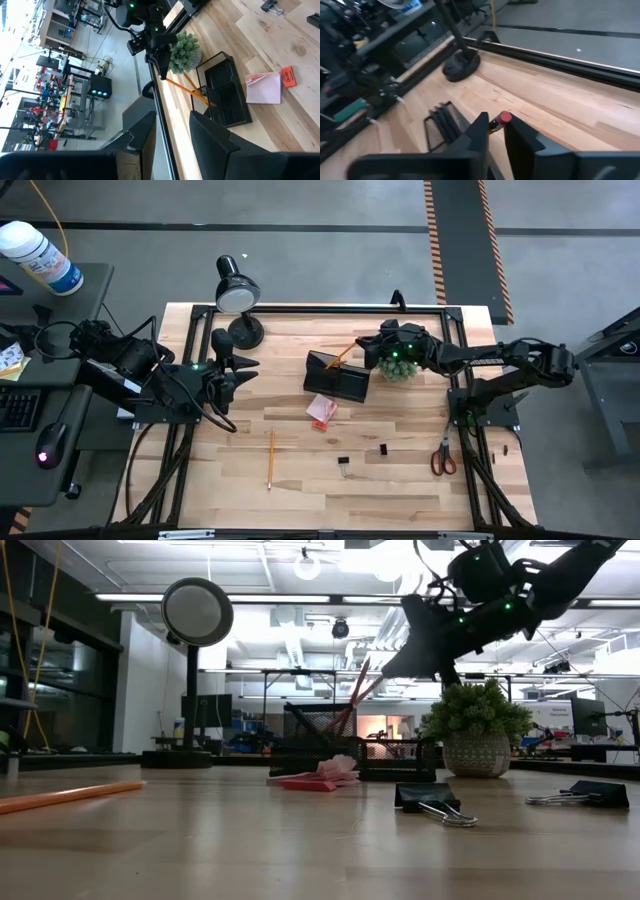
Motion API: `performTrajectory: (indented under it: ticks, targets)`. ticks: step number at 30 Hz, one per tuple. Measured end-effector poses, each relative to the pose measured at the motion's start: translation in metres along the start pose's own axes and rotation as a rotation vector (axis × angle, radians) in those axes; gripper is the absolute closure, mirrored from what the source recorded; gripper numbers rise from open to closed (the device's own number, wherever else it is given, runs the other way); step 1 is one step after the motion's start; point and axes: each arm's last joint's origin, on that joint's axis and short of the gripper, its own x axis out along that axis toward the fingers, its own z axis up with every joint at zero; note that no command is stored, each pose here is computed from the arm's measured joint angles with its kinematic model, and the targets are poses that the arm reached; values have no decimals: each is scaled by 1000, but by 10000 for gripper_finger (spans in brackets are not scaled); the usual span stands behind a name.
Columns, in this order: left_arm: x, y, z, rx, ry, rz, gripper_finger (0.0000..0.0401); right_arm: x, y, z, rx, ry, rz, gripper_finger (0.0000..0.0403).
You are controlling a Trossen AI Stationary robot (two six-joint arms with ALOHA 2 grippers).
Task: Pick and place office supplies into organizer
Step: Put the right orange pencil into the black desk organizer
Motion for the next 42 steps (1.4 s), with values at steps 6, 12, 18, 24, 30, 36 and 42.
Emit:
performTrajectory:
  ticks: [6, 12, 18, 24, 30, 36, 42]
  targets:
    - [0, 0, 0, 0, 1, 0, 295, 0, 3, 3, -23, -16, 54, 386]
    - [0, 0, 0, 0, 0, 0, 295, 0, 7, 4, -59, -37, 74, 389]
    - [0, 0, 0, 0, 0, 0, 295, -2, 15, 4, -95, -66, 127, 391]
    - [0, 0, 0, 0, 0, 0, 295, -3, 24, 3, -111, -75, 180, 392]
    - [0, 0, 0, 12, 1, 8, 295, -4, 30, 1, -168, -92, 159, 392]
    - [0, 2, 2, 3, -6, 26, 295, -1, 55, 20, -261, -90, 136, 392]
    - [0, 2, 2, 3, -6, 27, 295, 7, 76, 29, -353, 46, -10, 392]
